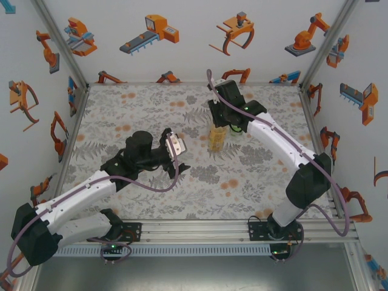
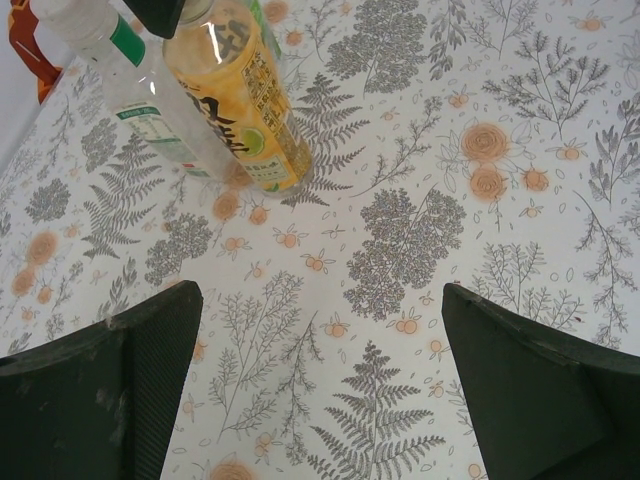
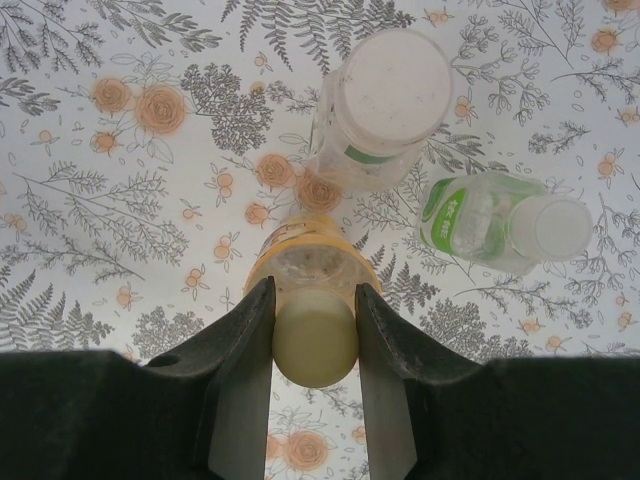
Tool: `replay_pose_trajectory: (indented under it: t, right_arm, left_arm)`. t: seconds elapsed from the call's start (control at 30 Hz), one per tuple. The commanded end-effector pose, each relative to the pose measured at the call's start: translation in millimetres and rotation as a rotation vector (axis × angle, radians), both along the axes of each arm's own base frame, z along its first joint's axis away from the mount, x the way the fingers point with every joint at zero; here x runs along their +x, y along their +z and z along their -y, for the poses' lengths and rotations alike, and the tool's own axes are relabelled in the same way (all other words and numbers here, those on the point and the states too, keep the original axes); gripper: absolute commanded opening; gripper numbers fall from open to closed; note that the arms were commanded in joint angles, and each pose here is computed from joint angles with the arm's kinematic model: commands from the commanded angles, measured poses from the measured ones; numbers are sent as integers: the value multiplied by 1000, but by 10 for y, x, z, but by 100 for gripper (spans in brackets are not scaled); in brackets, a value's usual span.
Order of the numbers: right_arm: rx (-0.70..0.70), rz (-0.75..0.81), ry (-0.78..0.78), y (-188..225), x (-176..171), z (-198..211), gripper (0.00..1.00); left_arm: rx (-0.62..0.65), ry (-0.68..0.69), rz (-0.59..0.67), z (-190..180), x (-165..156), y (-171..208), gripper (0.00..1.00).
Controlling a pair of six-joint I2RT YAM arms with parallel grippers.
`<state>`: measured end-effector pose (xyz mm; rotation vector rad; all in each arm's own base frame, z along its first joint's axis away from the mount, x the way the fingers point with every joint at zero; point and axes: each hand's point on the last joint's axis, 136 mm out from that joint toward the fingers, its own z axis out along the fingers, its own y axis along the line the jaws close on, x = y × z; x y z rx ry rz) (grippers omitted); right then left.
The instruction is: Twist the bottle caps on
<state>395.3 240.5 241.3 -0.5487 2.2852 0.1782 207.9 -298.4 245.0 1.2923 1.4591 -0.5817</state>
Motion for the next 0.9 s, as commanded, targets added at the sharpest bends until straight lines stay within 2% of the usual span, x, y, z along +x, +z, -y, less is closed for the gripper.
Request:
replay_pose_trajectory:
  t: [0.0,0.17,0.3,0.43,0.53,0.67,0.73,0.87]
  right_arm:
    - [-21,-8,3,-18,28,2,35]
    - [-6,16,2,139,55,-12,52]
    - [17,52,7,394,55,-18,56]
    - [15,122,-4,691,19,79,58]
    - [-3,177,-43,881,7,276,64]
    - [-44,204,-155,923,56,725,98]
    - [-71,201,-221,849,80,1001,99]
    - [-72,198,-333,599,99,1504,99]
  left_arm:
    - [-10,13,-12,-44,-11,16,97]
    - [-5,22,-6,-61,0,16,97]
    - [1,39,-3,-80,21,4,97]
    - [12,137,14,-177,161,-30,97]
    - [36,291,33,-352,381,-60,97]
    - [32,589,35,-769,785,-35,97]
    - [17,724,14,-1022,966,-45,97]
    - [18,911,26,-1414,1172,-132,97]
